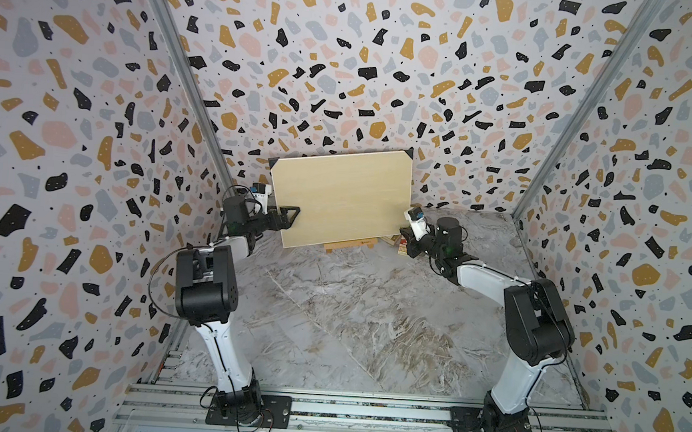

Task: Assemble the easel
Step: Place the drawing board on the easel, then reset both arms

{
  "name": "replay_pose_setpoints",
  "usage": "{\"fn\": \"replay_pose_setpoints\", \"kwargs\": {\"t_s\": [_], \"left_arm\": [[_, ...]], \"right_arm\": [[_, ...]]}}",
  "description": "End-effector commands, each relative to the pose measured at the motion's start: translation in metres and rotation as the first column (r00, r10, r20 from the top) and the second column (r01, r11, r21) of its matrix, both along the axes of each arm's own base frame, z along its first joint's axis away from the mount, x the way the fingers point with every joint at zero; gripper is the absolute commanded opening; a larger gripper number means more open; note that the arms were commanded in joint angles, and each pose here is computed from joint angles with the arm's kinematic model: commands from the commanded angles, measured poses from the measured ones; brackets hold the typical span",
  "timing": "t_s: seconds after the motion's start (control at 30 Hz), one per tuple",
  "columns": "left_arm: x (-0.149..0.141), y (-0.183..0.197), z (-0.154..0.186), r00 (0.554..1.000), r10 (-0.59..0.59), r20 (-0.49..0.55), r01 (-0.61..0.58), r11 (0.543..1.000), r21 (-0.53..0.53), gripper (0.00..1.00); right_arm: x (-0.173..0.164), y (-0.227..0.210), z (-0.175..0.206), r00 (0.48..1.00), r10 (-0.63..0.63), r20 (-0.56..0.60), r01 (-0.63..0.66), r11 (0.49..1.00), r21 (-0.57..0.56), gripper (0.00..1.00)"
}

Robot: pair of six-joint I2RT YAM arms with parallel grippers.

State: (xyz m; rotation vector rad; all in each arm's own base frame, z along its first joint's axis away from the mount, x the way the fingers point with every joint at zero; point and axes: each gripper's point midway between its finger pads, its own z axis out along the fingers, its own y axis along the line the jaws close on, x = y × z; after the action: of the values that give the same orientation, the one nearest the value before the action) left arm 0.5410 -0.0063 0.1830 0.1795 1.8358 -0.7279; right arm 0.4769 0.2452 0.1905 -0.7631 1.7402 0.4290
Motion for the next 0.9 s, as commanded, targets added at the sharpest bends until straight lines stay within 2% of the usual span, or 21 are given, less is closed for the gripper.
{"fn": "replay_pose_setpoints", "kwargs": {"t_s": [0.0, 0.2, 0.3, 0.37, 0.43, 0.53, 0.63, 0.7, 0.77, 0.87], "left_arm": [[-0.011, 0.019, 0.021, 0.996, 0.07, 0.059, -0.072, 0.997, 0.032, 0.99], [-0.025, 0.022, 0.018, 0.996, 0.082, 0.023, -0.082, 0.996, 0.027, 0.99], [-0.035, 0.024, 0.031, 0.992, 0.113, 0.054, -0.115, 0.993, 0.023, 0.99], [-0.047, 0.025, 0.039, 0.987, 0.147, 0.068, -0.148, 0.989, 0.021, 0.99], [-0.058, 0.034, 0.037, 0.975, 0.221, 0.034, -0.222, 0.974, 0.051, 0.99], [-0.087, 0.047, 0.032, 0.938, 0.348, -0.006, -0.345, 0.933, 0.102, 0.99], [-0.123, 0.059, 0.021, 0.875, 0.482, -0.054, -0.472, 0.871, 0.138, 0.99], [-0.145, 0.059, 0.008, 0.836, 0.546, -0.044, -0.526, 0.822, 0.217, 0.99], [-0.164, 0.063, -0.009, 0.799, 0.599, -0.052, -0.562, 0.775, 0.288, 0.99], [-0.185, 0.066, -0.025, 0.77, 0.634, -0.071, -0.584, 0.747, 0.318, 0.99]], "right_arm": [[-0.006, -0.016, 0.041, 0.996, -0.074, 0.042, 0.07, 0.994, 0.078, 0.0], [-0.027, -0.036, 0.054, 0.991, -0.128, 0.048, 0.122, 0.988, 0.098, 0.0], [-0.034, -0.049, 0.062, 0.985, -0.171, 0.037, 0.166, 0.978, 0.124, 0.0], [-0.035, -0.07, 0.066, 0.965, -0.26, 0.017, 0.255, 0.955, 0.153, 0.02], [-0.037, -0.09, 0.065, 0.944, -0.33, -0.003, 0.326, 0.932, 0.158, 0.05], [-0.042, -0.135, 0.053, 0.865, -0.501, -0.037, 0.501, 0.855, 0.131, 0.12], [-0.053, -0.187, 0.037, 0.73, -0.678, -0.091, 0.684, 0.72, 0.119, 0.2], [-0.064, -0.21, 0.027, 0.677, -0.729, -0.099, 0.735, 0.666, 0.125, 0.32], [-0.076, -0.237, 0.016, 0.592, -0.8, -0.097, 0.805, 0.583, 0.106, 0.4], [-0.094, -0.272, -0.003, 0.484, -0.87, -0.094, 0.874, 0.475, 0.105, 0.73]]}}
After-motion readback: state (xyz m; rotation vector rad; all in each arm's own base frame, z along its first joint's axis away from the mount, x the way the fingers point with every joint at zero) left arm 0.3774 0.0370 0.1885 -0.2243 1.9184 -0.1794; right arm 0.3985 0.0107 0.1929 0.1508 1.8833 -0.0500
